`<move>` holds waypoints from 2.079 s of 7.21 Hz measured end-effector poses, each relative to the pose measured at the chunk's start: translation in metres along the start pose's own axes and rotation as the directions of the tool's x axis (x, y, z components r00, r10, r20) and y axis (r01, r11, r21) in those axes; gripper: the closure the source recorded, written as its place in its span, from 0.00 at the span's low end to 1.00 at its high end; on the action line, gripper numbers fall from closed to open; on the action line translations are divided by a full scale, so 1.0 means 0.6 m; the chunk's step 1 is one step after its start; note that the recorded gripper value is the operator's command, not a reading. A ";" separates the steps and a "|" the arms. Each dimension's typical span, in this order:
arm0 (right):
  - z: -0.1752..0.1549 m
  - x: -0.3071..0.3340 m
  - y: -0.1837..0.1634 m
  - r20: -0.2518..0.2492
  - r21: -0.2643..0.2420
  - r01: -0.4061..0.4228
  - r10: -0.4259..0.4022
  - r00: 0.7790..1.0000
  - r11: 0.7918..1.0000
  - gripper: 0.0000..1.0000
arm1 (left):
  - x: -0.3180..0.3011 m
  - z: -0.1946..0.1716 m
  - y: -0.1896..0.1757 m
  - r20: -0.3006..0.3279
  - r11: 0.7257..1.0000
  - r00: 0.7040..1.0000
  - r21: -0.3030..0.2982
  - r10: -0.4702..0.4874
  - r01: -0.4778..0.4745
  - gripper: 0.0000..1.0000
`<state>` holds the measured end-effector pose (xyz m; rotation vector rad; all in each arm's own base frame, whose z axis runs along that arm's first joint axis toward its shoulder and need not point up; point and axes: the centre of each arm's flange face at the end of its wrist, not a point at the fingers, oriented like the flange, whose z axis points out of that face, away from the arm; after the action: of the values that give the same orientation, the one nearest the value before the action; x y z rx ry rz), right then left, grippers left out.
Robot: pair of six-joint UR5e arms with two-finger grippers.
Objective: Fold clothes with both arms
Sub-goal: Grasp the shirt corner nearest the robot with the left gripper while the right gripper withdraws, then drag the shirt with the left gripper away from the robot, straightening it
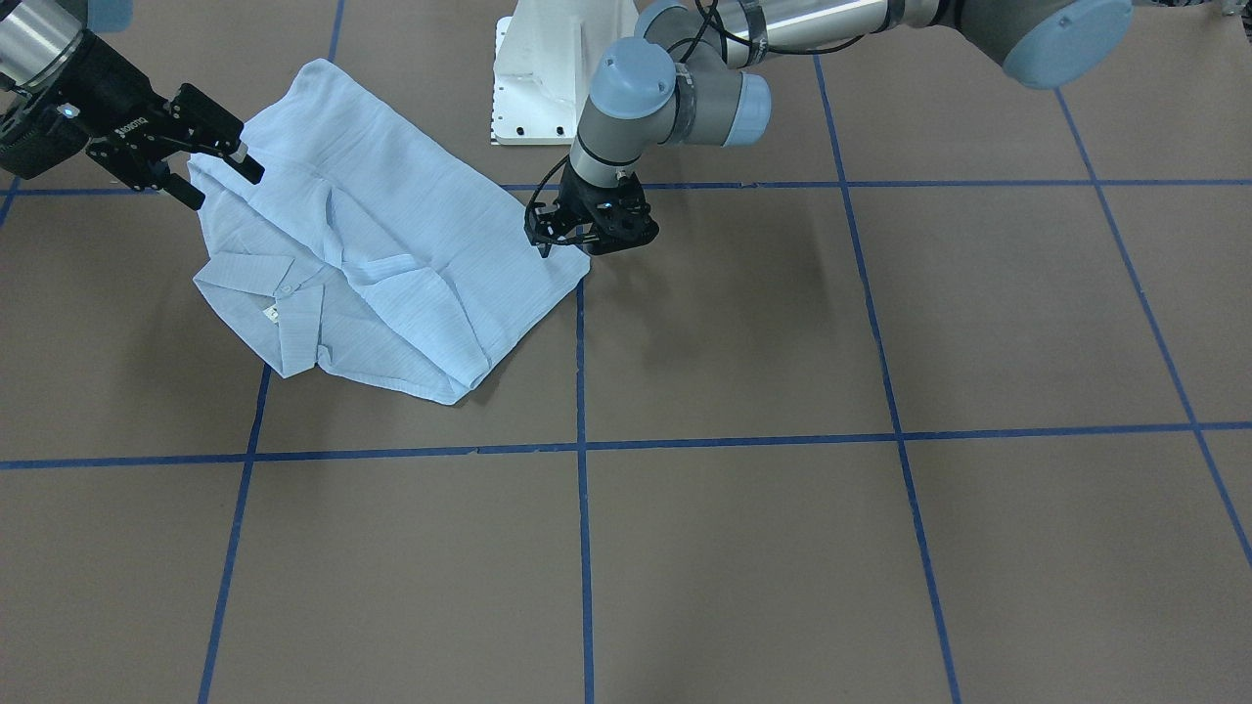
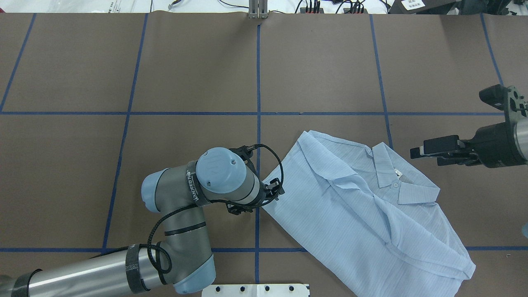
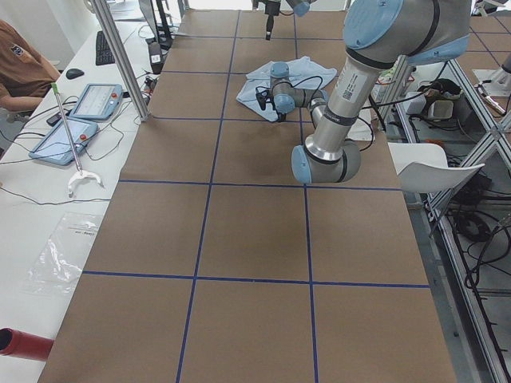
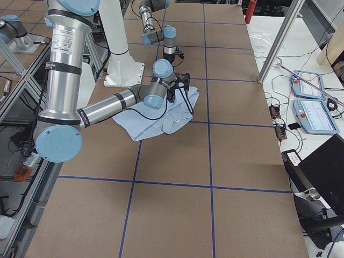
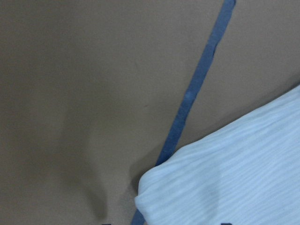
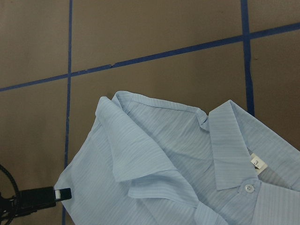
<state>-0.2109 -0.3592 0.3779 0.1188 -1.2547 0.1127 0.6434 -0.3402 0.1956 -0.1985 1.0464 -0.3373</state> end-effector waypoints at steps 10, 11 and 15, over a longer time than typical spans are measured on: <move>0.008 0.029 -0.014 -0.029 0.013 -0.028 0.028 0.999 1.000 0.00 | 0.021 -0.095 -0.087 -0.082 0.998 0.996 0.063 0.022 -0.017 1.00; 0.014 0.034 -0.017 -0.036 0.013 -0.032 0.033 0.999 0.999 0.00 | 0.016 -0.107 -0.148 -0.071 0.993 0.997 0.111 0.036 -0.028 1.00; 0.033 0.032 -0.037 -0.043 0.036 -0.031 0.032 0.999 0.999 0.00 | -0.018 -0.090 -0.432 0.011 0.955 0.995 0.278 0.100 -0.099 1.00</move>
<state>-0.2203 -0.3836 0.4017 0.1264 -1.2120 0.1635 0.5454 -0.5779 0.2605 0.1079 0.9962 -0.3890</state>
